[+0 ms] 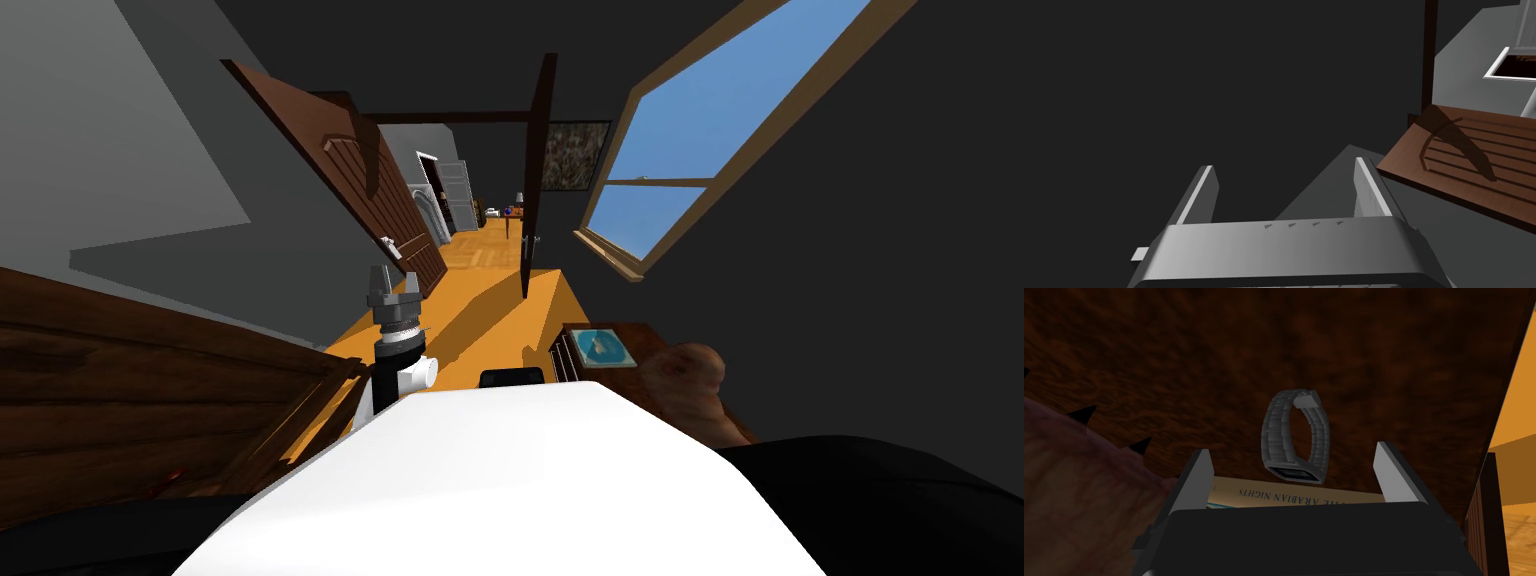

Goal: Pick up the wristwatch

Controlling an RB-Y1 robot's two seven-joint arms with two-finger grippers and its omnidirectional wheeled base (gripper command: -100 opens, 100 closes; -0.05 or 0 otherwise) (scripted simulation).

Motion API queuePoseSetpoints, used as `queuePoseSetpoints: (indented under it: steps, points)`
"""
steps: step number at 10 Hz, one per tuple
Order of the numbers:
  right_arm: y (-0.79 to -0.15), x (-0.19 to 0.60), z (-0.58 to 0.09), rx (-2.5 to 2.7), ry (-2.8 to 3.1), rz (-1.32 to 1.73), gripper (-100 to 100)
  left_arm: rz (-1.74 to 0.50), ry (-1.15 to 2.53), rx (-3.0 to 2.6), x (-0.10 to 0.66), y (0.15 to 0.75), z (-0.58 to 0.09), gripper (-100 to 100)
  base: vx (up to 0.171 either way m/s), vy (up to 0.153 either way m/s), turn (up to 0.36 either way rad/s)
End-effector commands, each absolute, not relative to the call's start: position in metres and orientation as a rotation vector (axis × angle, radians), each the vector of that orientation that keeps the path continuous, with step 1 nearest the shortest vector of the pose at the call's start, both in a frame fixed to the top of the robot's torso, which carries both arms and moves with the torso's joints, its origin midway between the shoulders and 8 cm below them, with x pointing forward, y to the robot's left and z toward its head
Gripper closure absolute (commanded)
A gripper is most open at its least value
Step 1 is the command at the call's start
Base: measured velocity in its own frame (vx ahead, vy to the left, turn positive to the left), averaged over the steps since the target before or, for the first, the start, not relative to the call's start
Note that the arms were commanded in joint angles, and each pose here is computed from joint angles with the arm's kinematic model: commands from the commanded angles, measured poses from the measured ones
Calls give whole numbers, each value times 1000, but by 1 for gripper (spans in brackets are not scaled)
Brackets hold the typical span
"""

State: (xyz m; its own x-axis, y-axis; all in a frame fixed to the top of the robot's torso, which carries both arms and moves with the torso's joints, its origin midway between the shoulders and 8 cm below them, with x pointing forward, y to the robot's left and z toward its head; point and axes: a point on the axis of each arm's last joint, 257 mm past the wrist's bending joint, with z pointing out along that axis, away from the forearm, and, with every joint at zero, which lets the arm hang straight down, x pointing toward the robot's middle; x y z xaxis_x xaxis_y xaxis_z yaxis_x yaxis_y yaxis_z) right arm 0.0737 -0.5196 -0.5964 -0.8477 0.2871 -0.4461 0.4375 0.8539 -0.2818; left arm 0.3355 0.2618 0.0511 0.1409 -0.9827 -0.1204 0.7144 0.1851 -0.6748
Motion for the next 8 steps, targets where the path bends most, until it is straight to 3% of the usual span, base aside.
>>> queuePoseSetpoints:
  steps: [1,2,6,7,8]
  points:
    - [-520,74,-596,538,2637,-532,-100,-1310,622,-528,336,262,51,0,-25,-10,5]
    - [-520,74,-597,538,2637,-532,100,-1310,622,-528,336,262,51,0,-5,-2,-1]
    - [-520,74,-597,535,2637,-532,100,-1310,622,-528,335,262,51,0,0,0,0]
    - [-520,74,-597,536,2637,-532,0,-1310,622,-528,335,262,51,0,0,0,0]
    - [-520,65,-593,533,2639,-530,100,-1310,622,-528,335,262,51,0,50,11,-46]
